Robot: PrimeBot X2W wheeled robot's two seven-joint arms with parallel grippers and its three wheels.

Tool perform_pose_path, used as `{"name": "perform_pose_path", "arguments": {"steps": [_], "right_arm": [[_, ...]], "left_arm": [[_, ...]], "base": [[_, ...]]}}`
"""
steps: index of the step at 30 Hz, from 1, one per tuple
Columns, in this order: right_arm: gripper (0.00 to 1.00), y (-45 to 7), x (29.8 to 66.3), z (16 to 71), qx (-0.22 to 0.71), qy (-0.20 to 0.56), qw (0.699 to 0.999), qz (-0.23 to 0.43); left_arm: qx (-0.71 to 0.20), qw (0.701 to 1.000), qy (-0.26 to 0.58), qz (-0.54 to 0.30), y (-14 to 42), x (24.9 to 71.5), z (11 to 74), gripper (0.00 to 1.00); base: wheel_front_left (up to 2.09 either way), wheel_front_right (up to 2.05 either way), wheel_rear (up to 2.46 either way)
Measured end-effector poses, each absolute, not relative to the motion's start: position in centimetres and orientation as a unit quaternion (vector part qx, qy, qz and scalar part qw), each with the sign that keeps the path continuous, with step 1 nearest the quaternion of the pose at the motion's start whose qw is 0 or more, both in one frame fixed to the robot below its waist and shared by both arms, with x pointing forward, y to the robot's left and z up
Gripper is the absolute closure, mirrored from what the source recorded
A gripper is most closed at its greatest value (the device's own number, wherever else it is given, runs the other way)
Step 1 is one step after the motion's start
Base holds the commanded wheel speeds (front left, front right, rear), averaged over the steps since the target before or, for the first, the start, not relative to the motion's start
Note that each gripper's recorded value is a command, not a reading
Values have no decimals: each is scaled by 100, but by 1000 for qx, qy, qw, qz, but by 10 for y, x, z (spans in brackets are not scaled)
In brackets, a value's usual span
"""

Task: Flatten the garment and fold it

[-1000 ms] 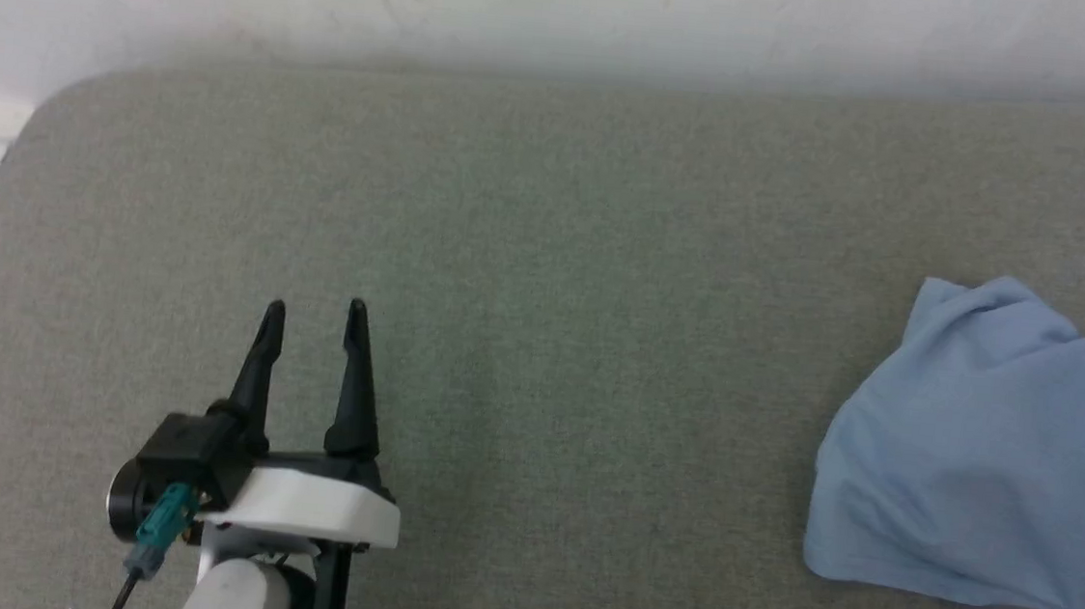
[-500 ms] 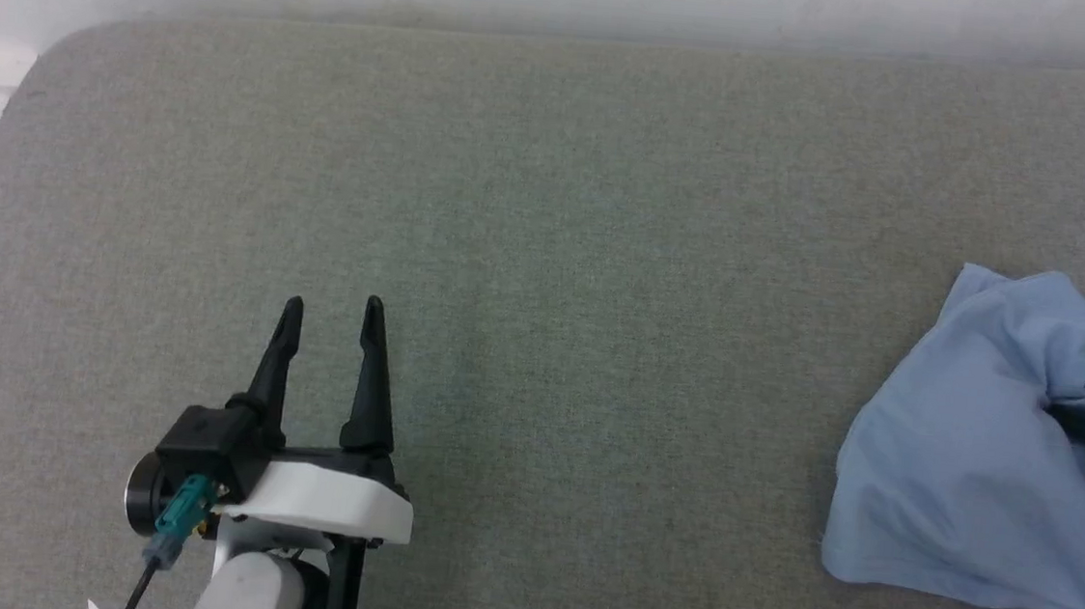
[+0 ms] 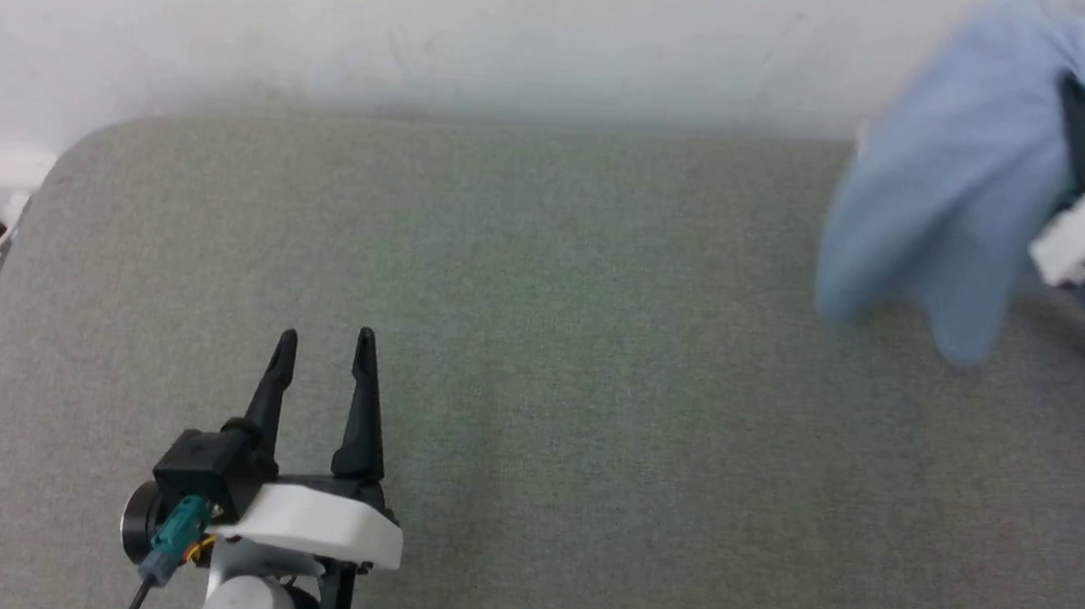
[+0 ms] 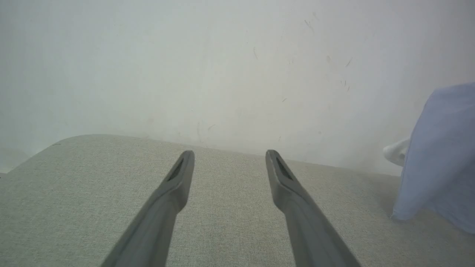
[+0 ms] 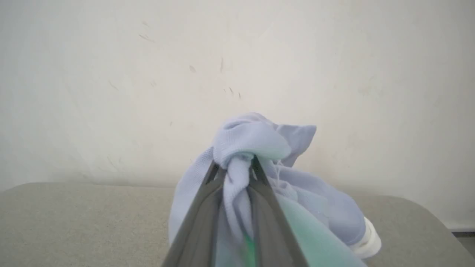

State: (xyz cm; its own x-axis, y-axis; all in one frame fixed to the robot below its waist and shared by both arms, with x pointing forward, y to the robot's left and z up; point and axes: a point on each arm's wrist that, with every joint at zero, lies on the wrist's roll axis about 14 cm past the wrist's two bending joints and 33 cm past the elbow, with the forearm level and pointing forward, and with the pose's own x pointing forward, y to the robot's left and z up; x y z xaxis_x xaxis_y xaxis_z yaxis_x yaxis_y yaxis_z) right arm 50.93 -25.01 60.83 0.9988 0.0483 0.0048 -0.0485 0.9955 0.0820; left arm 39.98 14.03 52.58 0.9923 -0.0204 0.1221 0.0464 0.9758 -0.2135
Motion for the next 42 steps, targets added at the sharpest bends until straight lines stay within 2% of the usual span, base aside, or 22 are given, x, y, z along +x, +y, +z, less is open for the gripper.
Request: {"name": "perform_pose_path", "arguments": {"steps": [3,5,8,11,14,17,22,23,25,33,42], "right_arm": [[100,-204,501,640,11,-63,994,85],[100,-168,488,639,-5,-71,989,133],[100,-128,461,597,-4,-26,982,186],[100,-108,424,523,16,73,974,214],[100,-102,386,461,50,161,963,211],[100,-107,352,420,90,218,954,184],[100,-113,314,397,134,248,949,139],[70,-112,310,398,133,248,950,137],[0,-111,307,405,136,236,953,132],[0,-142,338,502,130,25,987,89],[0,-189,344,535,84,-29,996,23]], "left_arm": [[-109,992,-65,-19,139,395,530,0],[-109,992,-65,-24,136,393,530,0],[-110,991,-64,-32,131,391,530,0],[-111,991,-63,-36,127,391,530,0],[-112,991,-60,-37,127,389,528,0],[-112,992,-56,-32,130,386,525,0],[-111,992,-54,-23,136,382,524,0],[-111,992,-52,-23,136,382,523,0],[-112,992,-46,-23,136,380,519,0],[-109,993,-19,-32,130,381,506,0],[-92,982,34,-162,61,413,506,0]], "base": [[0,0,0],[0,0,0],[0,0,0],[0,0,0],[0,0,0],[0,0,0],[0,0,0],[0,0,0],[0,0,0],[0,0,0],[0,0,0]]}}
